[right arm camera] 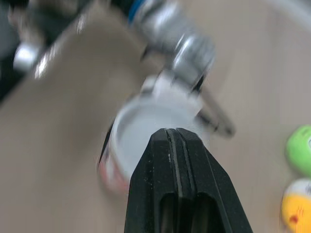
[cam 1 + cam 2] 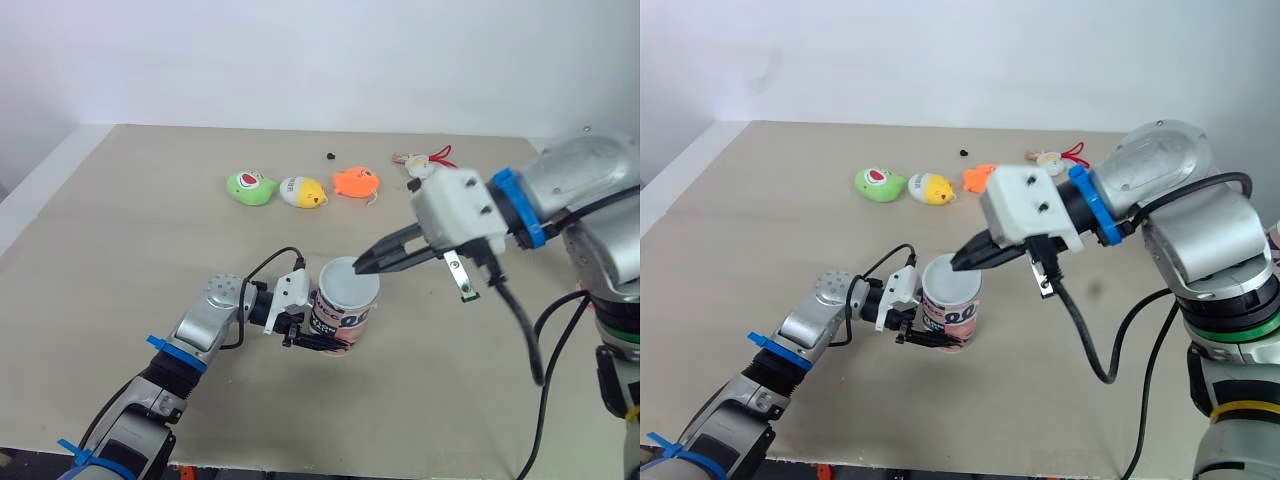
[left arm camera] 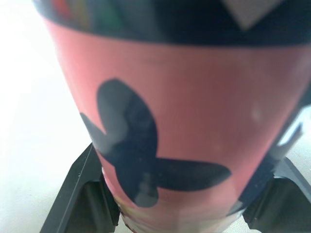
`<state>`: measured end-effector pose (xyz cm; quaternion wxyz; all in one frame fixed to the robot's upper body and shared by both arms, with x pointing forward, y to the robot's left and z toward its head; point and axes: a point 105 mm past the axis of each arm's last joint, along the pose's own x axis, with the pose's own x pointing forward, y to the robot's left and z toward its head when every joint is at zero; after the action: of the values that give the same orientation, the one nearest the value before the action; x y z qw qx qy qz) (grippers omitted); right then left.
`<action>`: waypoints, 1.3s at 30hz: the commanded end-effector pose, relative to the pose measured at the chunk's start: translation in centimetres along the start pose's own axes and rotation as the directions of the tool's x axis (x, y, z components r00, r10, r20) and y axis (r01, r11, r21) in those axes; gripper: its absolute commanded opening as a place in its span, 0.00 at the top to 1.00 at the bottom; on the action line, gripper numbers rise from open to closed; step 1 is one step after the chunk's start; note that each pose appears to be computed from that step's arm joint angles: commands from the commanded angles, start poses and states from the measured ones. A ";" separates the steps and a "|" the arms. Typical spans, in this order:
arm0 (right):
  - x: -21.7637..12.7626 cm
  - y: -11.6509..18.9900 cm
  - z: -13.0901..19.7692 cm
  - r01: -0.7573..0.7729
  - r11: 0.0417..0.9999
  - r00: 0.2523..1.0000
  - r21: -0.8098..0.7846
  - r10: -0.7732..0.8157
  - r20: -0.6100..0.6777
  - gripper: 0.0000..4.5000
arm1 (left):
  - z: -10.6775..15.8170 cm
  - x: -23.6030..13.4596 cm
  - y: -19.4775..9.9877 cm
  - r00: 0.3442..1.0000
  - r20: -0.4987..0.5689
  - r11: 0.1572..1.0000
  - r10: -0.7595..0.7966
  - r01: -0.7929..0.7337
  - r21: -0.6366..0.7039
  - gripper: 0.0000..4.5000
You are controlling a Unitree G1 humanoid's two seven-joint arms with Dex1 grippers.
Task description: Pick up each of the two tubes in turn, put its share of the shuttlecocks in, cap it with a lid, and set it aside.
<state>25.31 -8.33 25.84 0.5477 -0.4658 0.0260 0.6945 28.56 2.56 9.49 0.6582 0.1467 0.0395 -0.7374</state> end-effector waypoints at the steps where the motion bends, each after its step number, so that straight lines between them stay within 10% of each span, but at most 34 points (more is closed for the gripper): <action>1: -0.1 -1.1 -0.2 -0.030 0.995 0.996 -0.090 0.022 -0.087 1.00 | -4.6 -0.2 -0.9 0.987 -0.162 0.993 -0.019 -0.001 -0.122 0.43; 39: 1.0 1.7 -1.6 -0.372 0.903 0.912 -0.217 0.312 -0.266 1.00 | -4.2 -0.6 -0.6 0.990 -0.139 0.991 0.010 -0.028 -0.130 0.43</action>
<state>25.18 -8.15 25.25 0.3718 -0.5920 0.0369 0.7141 28.54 2.20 9.48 0.6520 0.1569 0.0351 -0.7409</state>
